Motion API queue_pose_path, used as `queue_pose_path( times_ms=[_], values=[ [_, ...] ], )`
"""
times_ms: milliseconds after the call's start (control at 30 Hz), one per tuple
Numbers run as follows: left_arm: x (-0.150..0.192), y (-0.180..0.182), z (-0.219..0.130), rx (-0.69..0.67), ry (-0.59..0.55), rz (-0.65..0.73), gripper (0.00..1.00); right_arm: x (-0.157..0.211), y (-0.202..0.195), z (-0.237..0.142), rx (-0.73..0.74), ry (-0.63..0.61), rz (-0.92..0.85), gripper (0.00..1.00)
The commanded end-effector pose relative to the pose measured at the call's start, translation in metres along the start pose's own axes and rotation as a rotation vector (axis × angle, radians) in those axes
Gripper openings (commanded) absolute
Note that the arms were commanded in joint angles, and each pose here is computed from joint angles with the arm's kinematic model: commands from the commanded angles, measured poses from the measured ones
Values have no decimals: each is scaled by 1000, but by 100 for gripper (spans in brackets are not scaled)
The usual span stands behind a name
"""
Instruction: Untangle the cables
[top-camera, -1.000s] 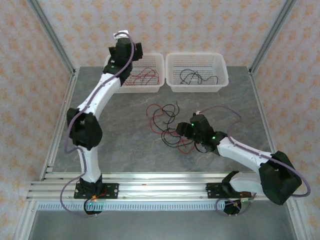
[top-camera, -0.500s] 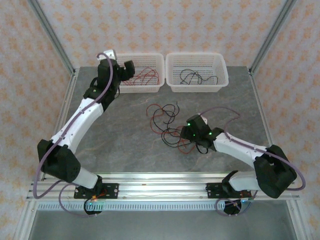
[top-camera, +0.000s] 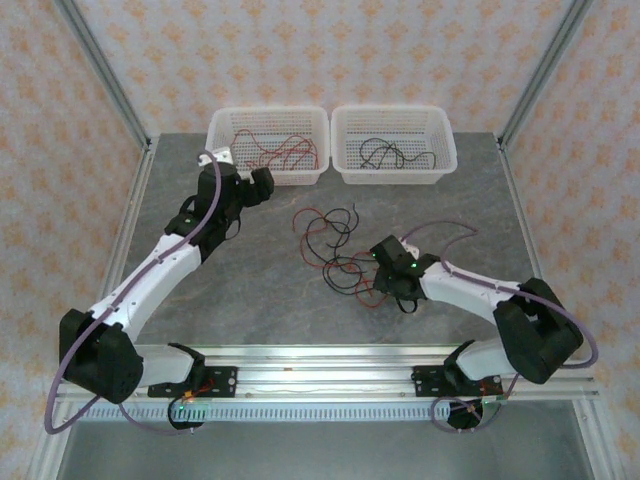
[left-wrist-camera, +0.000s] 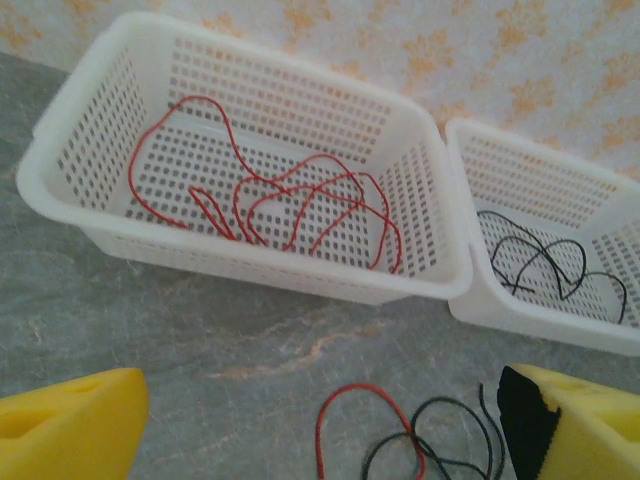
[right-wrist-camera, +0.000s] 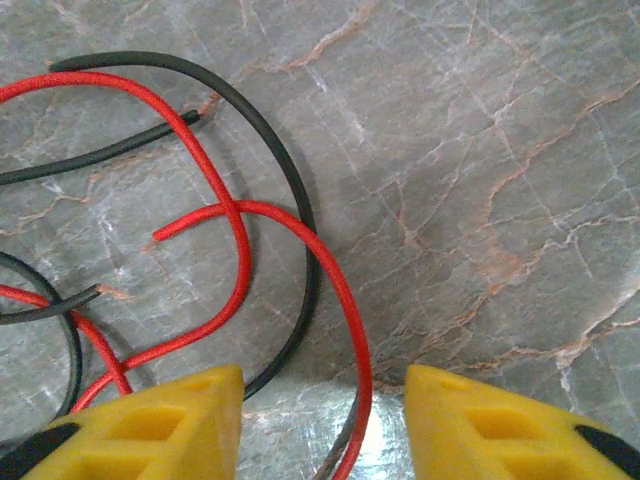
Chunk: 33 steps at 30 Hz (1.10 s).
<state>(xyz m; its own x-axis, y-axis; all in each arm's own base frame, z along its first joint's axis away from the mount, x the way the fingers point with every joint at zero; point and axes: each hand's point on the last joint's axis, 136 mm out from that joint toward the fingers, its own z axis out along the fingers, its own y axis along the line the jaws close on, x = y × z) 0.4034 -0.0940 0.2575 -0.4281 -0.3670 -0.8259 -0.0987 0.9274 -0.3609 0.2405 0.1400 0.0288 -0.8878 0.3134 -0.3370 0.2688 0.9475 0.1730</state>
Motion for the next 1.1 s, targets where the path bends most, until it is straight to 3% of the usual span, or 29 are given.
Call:
queue_pose_path(
  times_ms=[0,233,433,633,1067],
  values=[
    [6,-6,-1,35,-1,-23,91,-8,-1,0,35,-29,9,41],
    [12,-8,3,36,21,-14,90,-4,-4,9,55,-16,4,27],
    [6,-10,-3,37,4,-13,90,-5,-5,6,49,-30,8,0],
    [7,-12,-9,43,9,-8,90,-20,9,-18,-19,-74,-24,0],
    [30,-17,-23,70,43,15,90,-84,57,-153,-278,-328,-182,0]
  ],
)
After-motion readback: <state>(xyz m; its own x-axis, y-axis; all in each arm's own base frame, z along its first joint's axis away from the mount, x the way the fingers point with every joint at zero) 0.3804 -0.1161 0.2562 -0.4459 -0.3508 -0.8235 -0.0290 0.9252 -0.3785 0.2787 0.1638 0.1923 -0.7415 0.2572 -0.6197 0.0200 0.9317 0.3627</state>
